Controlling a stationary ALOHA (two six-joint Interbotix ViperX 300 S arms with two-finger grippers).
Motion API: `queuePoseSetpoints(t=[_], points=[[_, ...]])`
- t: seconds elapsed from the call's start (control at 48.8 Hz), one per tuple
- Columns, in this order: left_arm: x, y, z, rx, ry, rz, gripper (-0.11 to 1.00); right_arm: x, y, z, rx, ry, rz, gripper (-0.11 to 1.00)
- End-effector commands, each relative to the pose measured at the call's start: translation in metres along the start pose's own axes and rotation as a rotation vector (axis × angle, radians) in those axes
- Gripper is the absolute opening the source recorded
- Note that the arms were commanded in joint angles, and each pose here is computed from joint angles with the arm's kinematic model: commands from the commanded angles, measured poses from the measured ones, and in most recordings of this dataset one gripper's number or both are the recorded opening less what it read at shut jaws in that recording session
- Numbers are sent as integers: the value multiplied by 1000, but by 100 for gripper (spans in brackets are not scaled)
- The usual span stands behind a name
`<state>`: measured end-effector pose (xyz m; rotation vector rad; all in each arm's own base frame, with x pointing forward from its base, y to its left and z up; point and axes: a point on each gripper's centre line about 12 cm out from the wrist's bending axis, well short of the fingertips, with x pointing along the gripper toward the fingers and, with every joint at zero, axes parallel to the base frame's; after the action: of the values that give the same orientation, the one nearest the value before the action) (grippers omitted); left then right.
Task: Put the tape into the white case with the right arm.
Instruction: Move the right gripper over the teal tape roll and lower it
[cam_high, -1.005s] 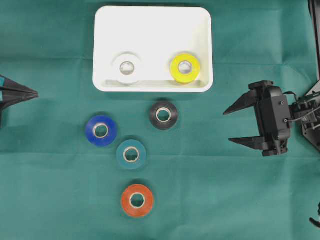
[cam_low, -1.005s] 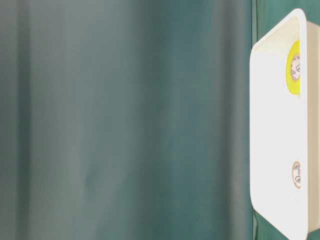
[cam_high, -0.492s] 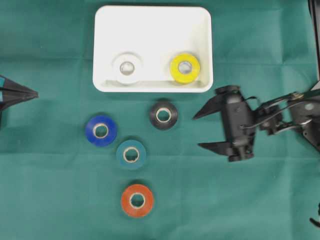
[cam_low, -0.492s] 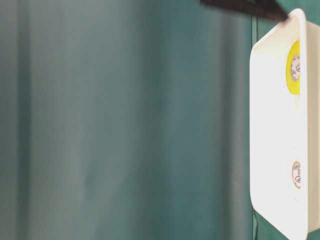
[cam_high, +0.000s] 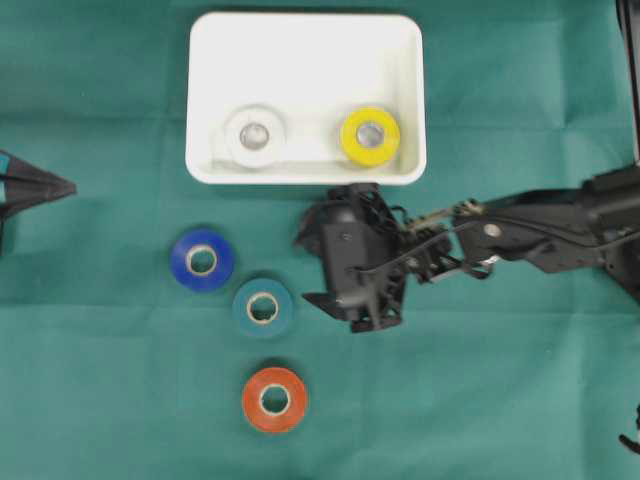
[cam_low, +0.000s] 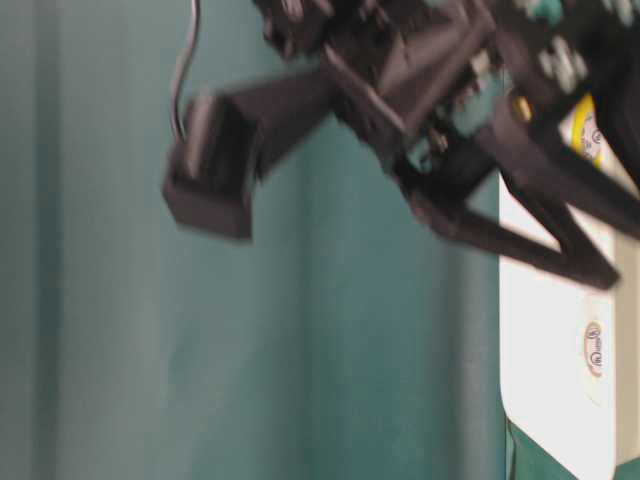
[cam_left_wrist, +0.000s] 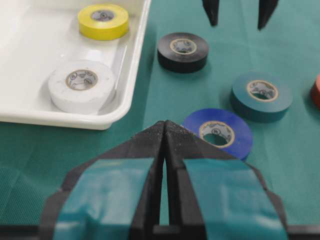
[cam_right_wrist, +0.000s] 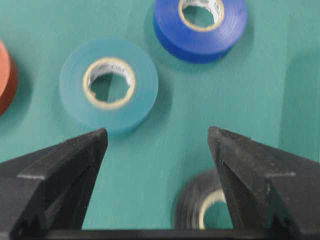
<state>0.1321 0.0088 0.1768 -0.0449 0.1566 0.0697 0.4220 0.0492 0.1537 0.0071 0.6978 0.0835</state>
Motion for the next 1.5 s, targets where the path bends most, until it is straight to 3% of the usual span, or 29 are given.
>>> queuePoseSetpoints(t=[0.0, 0.513, 0.923, 1.251, 1.476], points=[[1, 0, 5, -1, -11, 4, 0, 4, 2, 22, -4, -45, 3, 46], [0, 0, 5, -2, -12, 4, 0, 37, 3, 40, -1, -60, -2, 46], [0, 0, 5, -2, -12, 4, 0, 57, 8, 22, -11, 41, -28, 47], [0, 0, 5, -2, -12, 4, 0, 72, 10, 22, -20, 133, -84, 47], [0, 0, 5, -2, -12, 4, 0, 76, 9, 21, -20, 143, -90, 47]])
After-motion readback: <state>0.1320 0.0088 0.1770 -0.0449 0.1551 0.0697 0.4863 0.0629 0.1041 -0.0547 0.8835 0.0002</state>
